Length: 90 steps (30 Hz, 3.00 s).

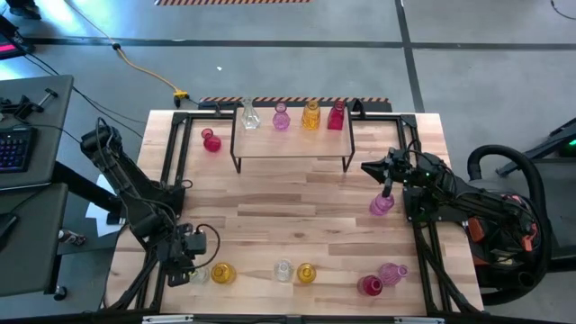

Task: Sort vases onto shelf
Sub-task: Put the left transparent vase on the shelf aligned with the other transparent vase

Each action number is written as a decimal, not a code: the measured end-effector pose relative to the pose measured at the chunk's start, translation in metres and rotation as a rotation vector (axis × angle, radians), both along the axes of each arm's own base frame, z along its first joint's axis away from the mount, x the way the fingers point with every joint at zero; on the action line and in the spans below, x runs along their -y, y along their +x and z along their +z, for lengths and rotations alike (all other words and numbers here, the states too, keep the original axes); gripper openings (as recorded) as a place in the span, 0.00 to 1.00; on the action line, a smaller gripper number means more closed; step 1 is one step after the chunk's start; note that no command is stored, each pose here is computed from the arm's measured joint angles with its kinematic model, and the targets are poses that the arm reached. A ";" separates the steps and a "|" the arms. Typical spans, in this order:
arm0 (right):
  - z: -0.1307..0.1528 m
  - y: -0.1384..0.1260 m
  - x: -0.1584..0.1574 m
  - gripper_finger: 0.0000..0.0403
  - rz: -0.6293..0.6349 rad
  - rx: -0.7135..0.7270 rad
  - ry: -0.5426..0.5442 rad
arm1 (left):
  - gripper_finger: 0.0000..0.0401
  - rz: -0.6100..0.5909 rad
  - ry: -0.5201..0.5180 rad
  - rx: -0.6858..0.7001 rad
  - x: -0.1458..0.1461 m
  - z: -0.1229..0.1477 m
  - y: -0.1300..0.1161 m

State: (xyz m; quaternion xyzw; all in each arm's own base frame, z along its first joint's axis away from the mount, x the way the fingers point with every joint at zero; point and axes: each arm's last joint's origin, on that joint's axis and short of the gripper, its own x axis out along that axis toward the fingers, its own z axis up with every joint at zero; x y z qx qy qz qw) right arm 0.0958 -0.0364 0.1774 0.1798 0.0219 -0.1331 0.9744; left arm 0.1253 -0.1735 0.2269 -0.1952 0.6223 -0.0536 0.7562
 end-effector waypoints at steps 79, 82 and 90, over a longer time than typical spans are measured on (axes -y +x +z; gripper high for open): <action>-0.001 0.000 0.000 0.09 0.000 -0.006 0.003 | 0.05 -0.040 0.193 -0.030 -0.061 0.087 0.034; -0.001 0.000 0.000 0.09 0.000 -0.006 0.003 | 0.05 -0.043 0.221 -0.010 -0.080 0.100 0.041; -0.001 0.000 0.000 0.09 0.000 -0.010 0.004 | 0.05 -0.005 0.283 0.073 -0.139 0.131 0.058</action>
